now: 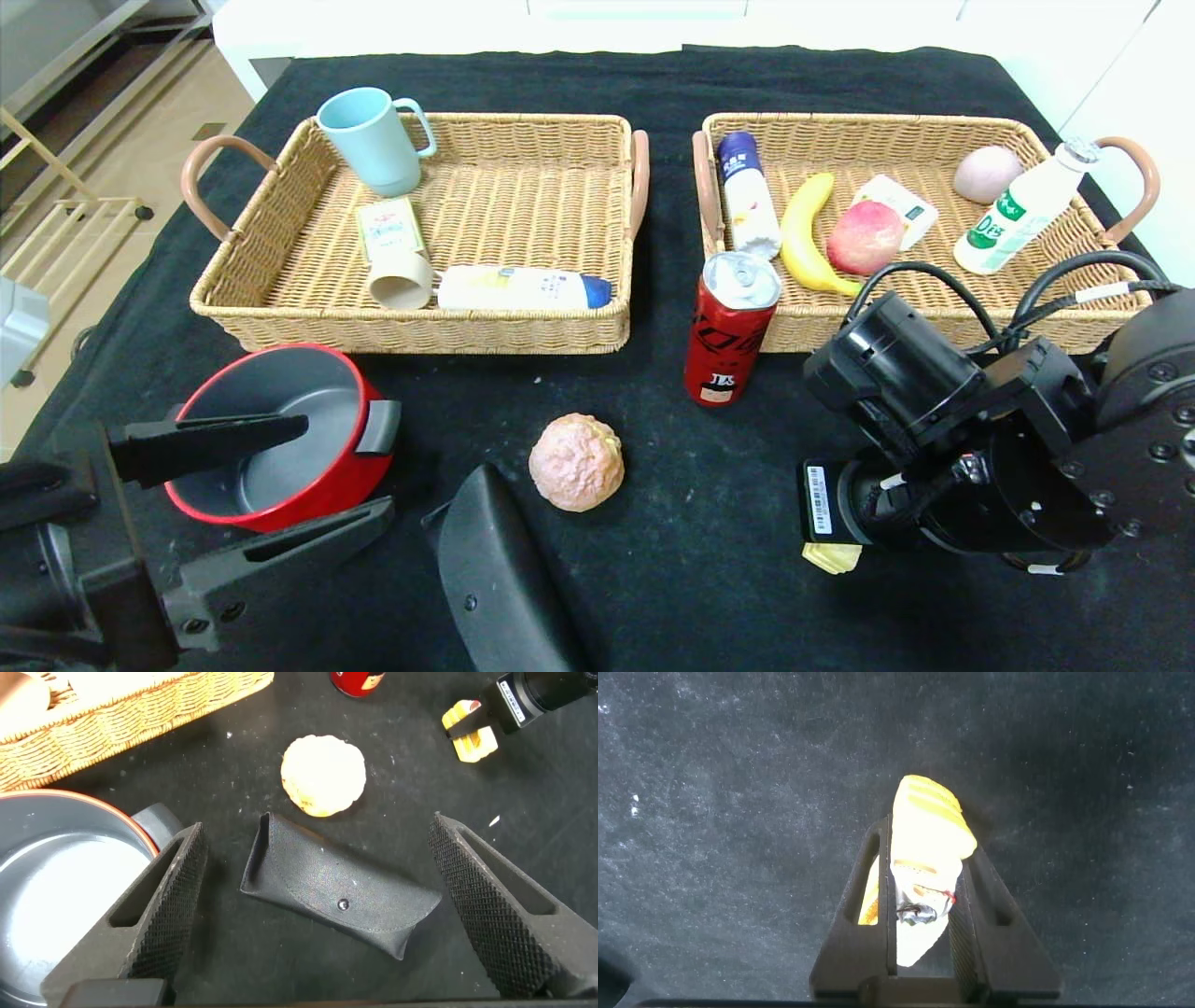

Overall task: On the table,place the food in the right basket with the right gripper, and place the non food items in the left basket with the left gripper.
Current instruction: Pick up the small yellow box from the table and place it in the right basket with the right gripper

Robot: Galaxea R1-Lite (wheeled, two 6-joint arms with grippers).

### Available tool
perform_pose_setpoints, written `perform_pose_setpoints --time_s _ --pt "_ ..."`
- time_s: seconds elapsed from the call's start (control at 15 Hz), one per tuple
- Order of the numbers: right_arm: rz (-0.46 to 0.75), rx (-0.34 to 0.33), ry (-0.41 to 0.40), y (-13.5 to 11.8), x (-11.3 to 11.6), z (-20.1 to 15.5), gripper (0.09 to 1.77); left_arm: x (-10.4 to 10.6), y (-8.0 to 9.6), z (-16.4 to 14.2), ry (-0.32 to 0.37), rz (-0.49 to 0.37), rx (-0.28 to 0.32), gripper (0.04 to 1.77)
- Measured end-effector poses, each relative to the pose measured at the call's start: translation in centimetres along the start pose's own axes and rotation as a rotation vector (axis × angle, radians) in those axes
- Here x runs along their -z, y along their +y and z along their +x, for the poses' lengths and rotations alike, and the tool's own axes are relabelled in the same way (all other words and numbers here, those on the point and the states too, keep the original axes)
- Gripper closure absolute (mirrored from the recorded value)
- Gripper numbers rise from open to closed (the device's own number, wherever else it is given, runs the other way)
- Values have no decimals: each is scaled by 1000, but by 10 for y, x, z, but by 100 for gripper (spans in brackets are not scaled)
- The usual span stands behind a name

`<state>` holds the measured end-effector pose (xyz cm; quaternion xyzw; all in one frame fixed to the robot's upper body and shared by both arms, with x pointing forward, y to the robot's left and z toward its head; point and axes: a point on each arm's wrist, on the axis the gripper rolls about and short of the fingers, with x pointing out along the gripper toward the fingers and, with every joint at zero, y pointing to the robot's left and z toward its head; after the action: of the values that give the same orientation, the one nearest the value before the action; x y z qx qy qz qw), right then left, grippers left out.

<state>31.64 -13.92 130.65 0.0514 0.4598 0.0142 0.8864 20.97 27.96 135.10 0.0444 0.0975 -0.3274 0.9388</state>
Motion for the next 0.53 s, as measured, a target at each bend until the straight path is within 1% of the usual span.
perform_pose_setpoints --time_s 0.53 --pt "-4 4 5 -1 1 1 144 1 0 1 4 0 1 9"
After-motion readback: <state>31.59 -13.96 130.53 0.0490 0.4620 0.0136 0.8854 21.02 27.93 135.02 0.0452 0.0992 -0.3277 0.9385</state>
